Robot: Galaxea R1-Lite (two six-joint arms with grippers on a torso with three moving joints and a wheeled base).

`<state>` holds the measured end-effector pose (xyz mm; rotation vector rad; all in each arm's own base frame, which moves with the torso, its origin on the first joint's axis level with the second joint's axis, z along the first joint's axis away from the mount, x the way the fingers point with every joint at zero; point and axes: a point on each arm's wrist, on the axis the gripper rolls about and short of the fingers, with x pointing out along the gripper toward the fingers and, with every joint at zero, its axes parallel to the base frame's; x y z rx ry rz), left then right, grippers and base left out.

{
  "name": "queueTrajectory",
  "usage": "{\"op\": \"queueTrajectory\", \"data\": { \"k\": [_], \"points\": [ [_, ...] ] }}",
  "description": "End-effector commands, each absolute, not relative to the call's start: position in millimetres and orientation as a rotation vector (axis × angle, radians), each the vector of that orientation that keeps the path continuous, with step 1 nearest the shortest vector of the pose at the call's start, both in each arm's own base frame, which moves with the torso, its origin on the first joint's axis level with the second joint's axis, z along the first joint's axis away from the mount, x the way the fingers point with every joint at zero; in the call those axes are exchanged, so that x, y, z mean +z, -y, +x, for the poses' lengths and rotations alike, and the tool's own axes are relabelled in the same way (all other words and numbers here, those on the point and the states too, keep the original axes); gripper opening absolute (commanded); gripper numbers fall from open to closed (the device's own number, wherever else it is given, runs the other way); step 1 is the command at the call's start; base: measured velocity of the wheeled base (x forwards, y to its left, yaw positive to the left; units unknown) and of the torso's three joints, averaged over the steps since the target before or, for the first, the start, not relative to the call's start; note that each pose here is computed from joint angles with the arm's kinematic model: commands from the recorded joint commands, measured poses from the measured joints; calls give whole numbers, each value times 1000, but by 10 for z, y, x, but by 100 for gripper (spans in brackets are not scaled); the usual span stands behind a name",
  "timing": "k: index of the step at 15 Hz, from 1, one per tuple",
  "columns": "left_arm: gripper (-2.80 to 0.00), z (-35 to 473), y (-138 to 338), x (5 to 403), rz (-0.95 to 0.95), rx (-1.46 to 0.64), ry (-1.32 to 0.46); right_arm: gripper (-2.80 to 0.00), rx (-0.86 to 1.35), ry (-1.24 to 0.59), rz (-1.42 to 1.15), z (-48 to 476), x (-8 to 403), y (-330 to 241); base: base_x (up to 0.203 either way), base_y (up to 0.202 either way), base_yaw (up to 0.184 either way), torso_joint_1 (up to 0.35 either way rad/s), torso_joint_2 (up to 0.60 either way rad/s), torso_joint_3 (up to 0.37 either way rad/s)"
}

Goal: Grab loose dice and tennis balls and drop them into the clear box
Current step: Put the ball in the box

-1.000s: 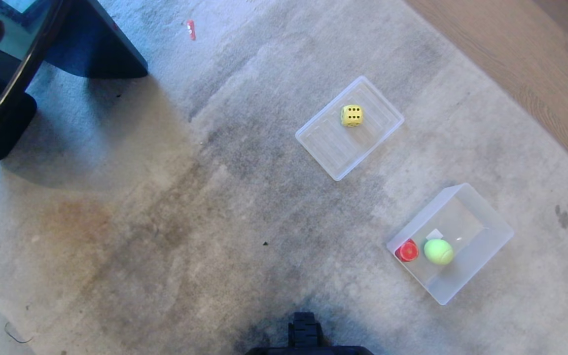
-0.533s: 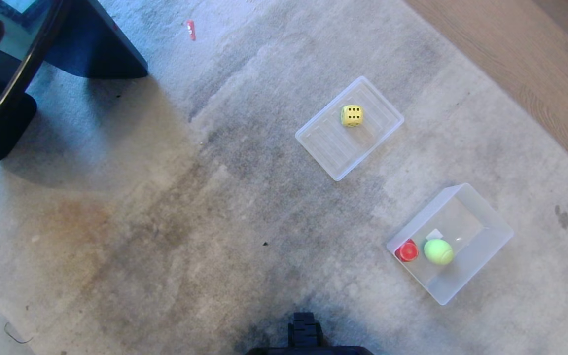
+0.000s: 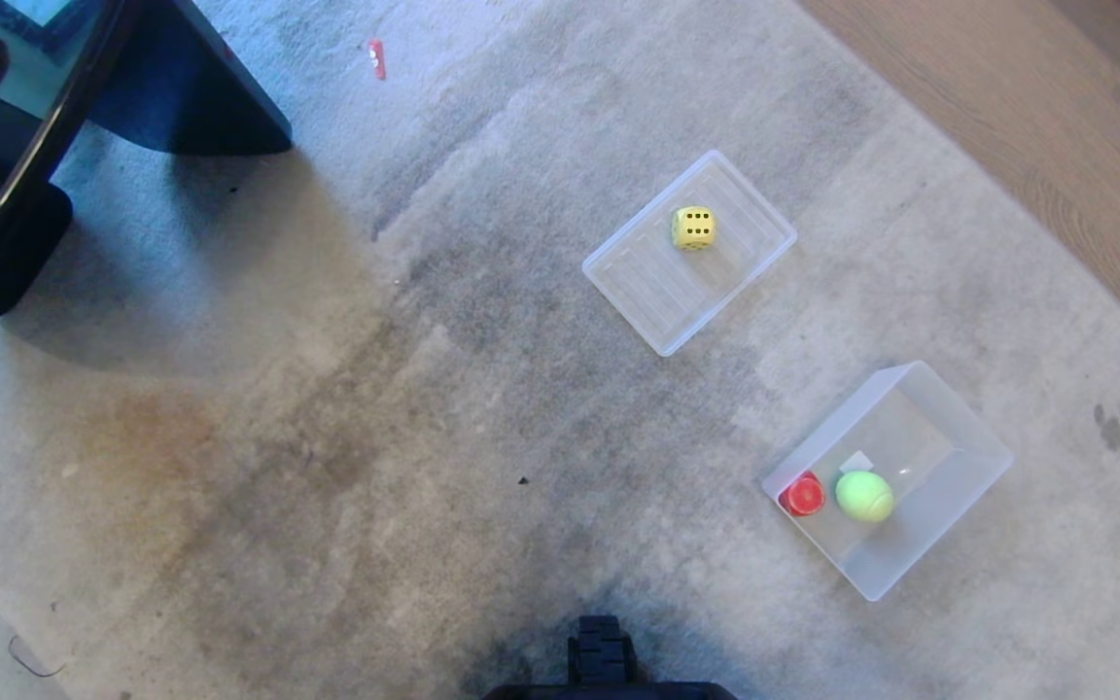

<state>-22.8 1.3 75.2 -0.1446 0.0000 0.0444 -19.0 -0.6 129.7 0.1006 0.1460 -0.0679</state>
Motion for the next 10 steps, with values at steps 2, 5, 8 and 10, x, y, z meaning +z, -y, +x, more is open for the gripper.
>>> {"op": "queueTrajectory", "data": {
  "k": [2,5,8,10],
  "points": [
    [-280,-228,-13,752,-146,45,0,-280,-97,-370,144,284,1577,17,0,0,0,0,0,0],
    [-280,-228,-13,752,-146,45,0,-280,-165,-525,226,945,1609,53,0,0,0,0,0,0],
    [-280,-228,-13,752,-146,43,0,-280,-240,-616,328,1681,1361,108,0,0,0,0,0,0],
    [-280,-228,-13,752,-146,45,0,-280,-281,-656,377,2085,1086,148,0,0,0,0,0,0]
  ]
}}
